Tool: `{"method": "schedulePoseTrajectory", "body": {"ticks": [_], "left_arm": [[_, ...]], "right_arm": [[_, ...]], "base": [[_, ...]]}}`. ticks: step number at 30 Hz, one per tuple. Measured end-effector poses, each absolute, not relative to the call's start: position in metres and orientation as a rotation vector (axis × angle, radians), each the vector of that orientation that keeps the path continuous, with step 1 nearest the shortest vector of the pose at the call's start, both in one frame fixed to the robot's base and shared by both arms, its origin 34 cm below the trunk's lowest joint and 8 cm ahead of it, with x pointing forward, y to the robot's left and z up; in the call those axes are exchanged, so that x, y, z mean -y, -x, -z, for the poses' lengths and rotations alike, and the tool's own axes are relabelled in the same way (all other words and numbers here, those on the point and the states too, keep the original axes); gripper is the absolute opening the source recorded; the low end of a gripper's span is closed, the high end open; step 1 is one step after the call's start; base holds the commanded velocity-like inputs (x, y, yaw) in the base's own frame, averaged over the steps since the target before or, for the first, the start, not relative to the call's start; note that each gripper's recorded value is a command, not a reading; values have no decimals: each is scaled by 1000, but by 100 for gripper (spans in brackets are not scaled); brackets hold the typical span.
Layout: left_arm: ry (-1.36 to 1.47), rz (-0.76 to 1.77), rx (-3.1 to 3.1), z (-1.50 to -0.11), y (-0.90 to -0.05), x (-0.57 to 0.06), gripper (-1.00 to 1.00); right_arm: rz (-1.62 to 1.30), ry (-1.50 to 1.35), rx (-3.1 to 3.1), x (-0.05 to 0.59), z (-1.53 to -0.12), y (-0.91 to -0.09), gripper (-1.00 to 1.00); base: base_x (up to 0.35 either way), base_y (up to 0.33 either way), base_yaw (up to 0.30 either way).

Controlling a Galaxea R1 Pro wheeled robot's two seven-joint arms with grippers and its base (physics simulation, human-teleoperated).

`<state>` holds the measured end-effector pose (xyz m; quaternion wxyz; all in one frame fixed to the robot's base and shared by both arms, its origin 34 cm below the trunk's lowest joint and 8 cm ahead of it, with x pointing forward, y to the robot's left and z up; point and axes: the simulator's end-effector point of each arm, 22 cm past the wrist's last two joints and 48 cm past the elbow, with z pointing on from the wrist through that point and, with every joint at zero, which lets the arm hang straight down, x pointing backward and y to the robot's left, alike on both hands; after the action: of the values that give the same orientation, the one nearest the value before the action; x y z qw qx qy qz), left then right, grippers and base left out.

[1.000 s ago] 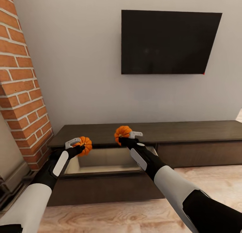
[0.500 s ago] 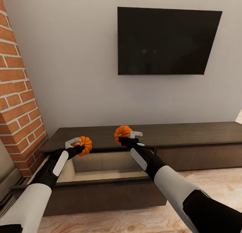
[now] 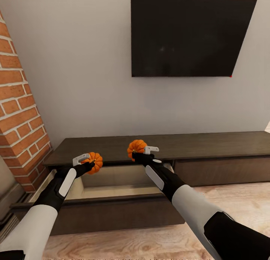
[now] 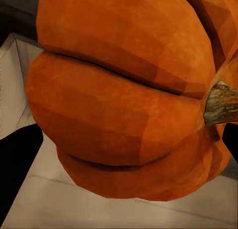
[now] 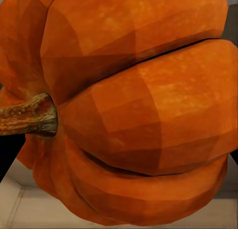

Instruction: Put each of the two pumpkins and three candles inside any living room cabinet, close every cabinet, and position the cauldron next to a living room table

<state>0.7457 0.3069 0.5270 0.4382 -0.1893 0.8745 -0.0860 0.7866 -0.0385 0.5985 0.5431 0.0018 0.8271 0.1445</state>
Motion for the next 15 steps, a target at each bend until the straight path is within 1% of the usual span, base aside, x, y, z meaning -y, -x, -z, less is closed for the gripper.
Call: {"method": "schedulePoseTrajectory", "body": {"ticks": [15], "left_arm": [[484,203,-2238,-483,-745,-306,-100]], "right_arm": [[-351,5,-2140,36,-531,-778,-100]], "base": [[0,0,0]]}}
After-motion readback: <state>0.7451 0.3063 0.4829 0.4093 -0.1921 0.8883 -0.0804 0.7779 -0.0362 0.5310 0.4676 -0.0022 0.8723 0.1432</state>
